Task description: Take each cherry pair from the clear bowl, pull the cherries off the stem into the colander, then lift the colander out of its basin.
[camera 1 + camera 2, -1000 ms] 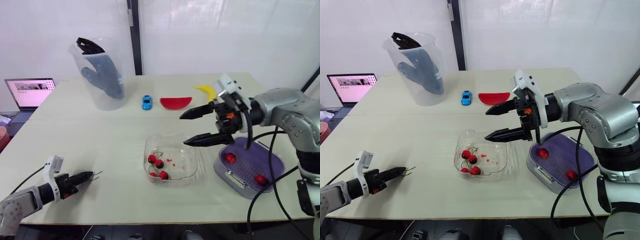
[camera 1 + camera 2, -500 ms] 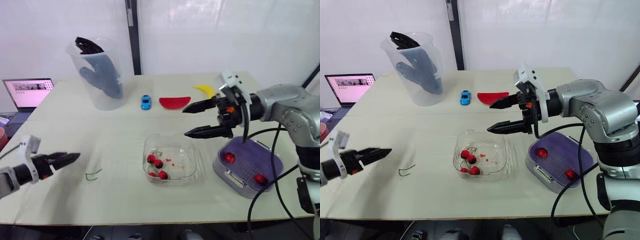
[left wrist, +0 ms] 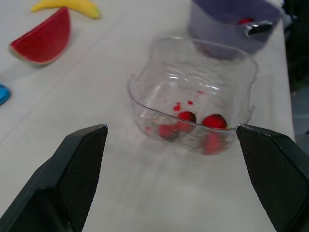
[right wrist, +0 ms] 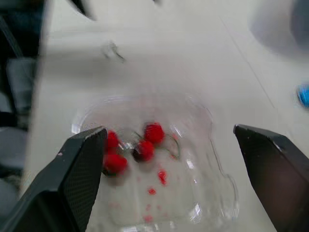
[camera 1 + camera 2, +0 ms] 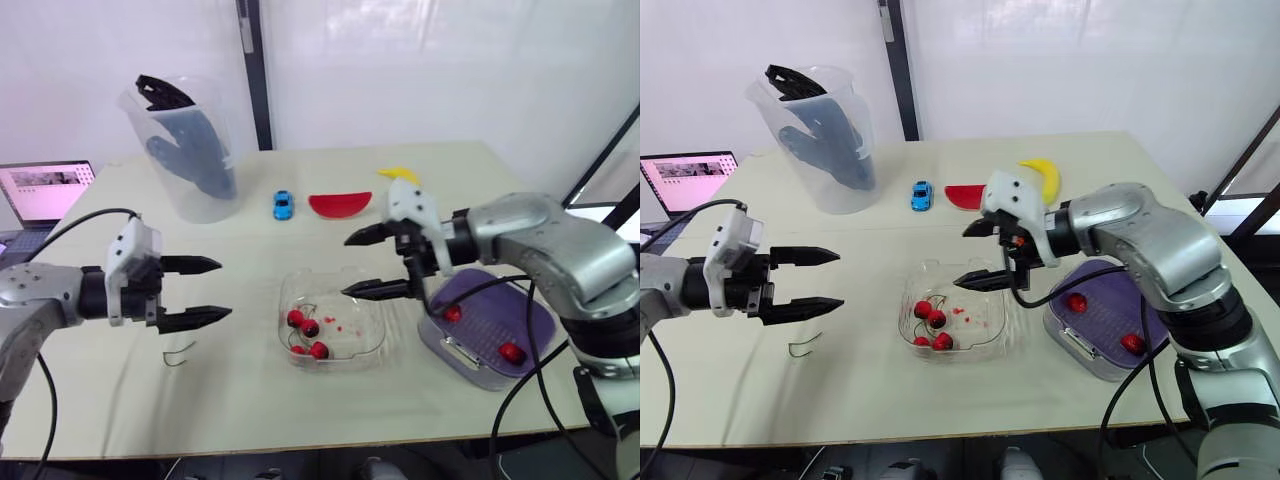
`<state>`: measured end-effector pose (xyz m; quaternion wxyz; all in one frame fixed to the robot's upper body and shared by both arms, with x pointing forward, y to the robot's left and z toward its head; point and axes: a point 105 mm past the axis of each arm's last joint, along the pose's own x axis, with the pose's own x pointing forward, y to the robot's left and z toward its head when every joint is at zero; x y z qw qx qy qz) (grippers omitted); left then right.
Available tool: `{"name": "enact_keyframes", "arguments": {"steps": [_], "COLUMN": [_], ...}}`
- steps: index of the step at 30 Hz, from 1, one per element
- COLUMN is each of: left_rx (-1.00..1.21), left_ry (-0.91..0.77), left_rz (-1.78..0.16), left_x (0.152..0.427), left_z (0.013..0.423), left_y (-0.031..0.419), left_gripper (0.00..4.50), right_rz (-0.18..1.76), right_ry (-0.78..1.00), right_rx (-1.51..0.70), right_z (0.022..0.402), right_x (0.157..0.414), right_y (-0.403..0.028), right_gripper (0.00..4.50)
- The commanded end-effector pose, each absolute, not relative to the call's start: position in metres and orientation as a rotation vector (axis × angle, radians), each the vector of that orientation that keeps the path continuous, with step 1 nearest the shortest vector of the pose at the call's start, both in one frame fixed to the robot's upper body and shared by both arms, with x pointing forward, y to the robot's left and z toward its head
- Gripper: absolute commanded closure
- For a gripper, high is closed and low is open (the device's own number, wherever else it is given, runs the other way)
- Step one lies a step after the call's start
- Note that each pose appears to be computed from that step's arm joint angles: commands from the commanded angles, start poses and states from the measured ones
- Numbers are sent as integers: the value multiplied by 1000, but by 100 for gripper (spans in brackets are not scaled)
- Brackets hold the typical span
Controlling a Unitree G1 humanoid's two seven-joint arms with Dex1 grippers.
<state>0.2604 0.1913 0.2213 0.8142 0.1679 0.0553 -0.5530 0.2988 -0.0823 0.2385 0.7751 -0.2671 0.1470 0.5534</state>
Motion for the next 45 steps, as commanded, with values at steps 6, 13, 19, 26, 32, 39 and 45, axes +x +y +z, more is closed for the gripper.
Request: {"name": "enact_keyframes", "arguments": {"steps": [6,13,19,26,32,39,45], "left_rx": [390,392,400,398,398,391,384], "left_ry": [78,100,143,162,167,160,154], "left_rz": [-1212,-1175,-1153,-1146,-1147,-1151,-1159], "left_x": [251,248,246,248,249,252,256], "left_z": [238,232,220,216,215,215,215], "left_y": [186,191,198,200,201,199,195], "left_gripper": [4,4,4,1,0,0,0], "right_rz": [1234,1194,1117,1059,1058,1077,1114], "right_ry": [460,529,603,649,641,577,529], "right_rx": [-509,-568,-589,-591,-592,-648,-686], "right_z": [211,171,145,131,132,144,156], "right_x": [306,317,323,327,327,325,319], "right_y": [-39,-20,-12,-16,-16,-18,-19], "right_gripper": [0,0,0,29,285,380,380]}}
